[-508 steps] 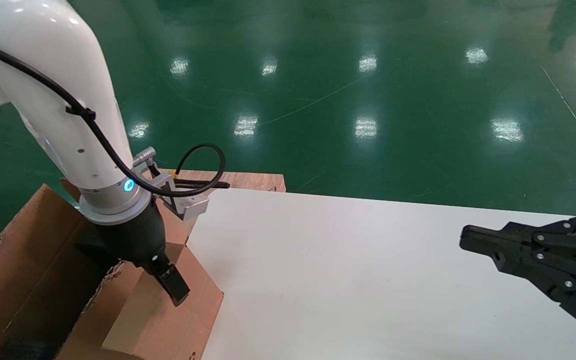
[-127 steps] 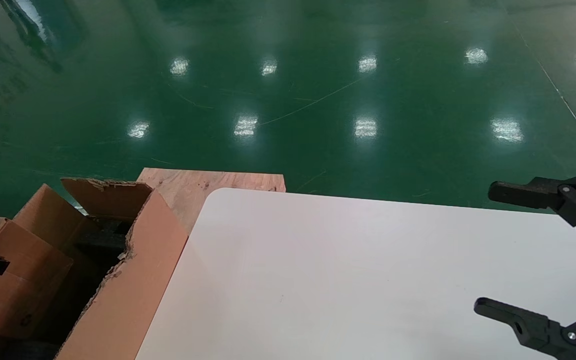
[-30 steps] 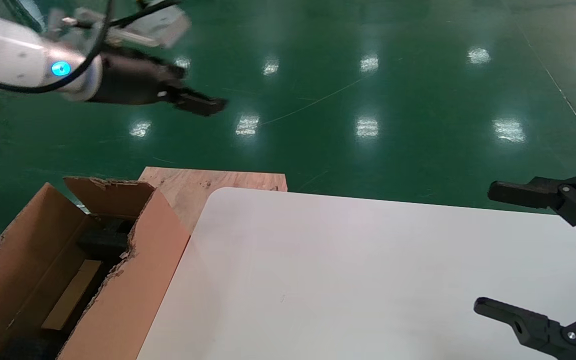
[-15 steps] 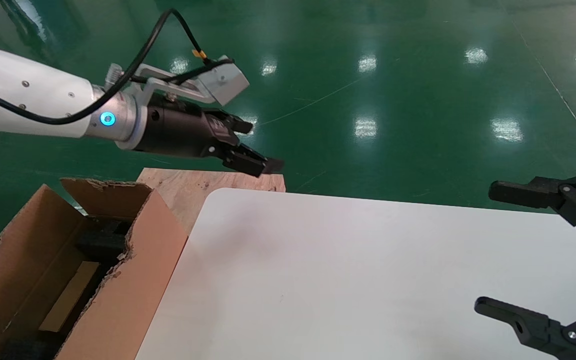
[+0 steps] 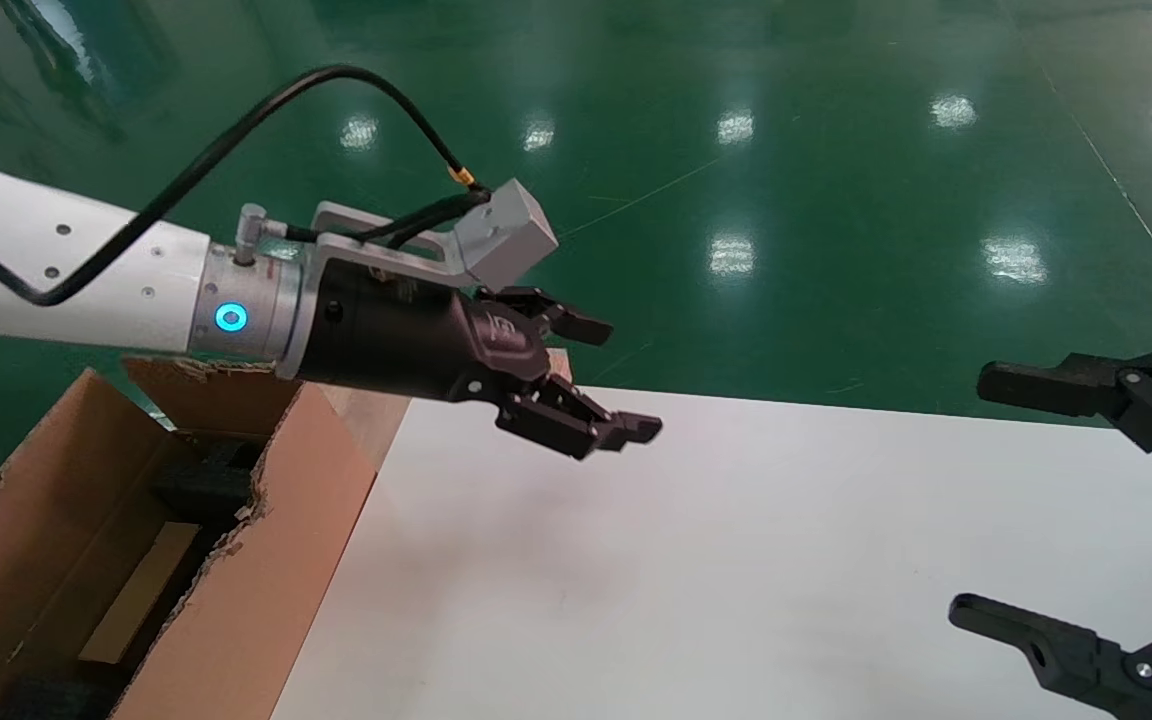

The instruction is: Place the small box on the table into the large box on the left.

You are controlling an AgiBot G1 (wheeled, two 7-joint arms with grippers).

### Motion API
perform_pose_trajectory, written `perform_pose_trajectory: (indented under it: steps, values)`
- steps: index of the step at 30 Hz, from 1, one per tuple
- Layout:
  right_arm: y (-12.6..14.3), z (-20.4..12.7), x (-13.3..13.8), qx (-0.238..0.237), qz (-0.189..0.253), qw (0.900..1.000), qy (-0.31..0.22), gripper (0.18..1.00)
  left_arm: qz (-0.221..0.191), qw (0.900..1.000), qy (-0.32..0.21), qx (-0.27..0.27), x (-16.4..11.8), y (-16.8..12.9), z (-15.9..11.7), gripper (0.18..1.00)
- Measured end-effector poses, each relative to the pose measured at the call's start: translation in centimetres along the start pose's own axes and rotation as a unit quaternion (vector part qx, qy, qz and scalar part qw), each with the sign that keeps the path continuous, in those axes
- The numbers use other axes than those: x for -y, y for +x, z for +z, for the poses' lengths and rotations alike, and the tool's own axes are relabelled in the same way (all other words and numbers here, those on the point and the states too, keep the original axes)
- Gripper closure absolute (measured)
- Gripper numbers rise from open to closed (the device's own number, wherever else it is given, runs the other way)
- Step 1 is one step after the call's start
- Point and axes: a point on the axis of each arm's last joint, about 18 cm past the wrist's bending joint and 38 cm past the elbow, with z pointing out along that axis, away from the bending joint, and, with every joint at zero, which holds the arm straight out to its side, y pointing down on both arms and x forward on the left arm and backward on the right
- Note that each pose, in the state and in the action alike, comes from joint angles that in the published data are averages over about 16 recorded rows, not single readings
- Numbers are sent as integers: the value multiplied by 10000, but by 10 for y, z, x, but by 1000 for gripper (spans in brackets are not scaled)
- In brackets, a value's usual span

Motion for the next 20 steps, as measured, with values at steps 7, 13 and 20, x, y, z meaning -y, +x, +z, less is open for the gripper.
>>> perform_pose_trajectory:
  steps: [7, 13, 20]
  values:
    - [0, 0, 0, 0, 0, 10000, 0, 178, 231, 9964, 565, -595, -4, 21, -2, 184]
    - [0, 0, 0, 0, 0, 10000, 0, 178, 472, 9876, 1129, -987, -8, 37, -10, 184]
    - [0, 0, 0, 0, 0, 10000, 0, 178, 632, 9801, 1481, -1157, -11, 45, -17, 184]
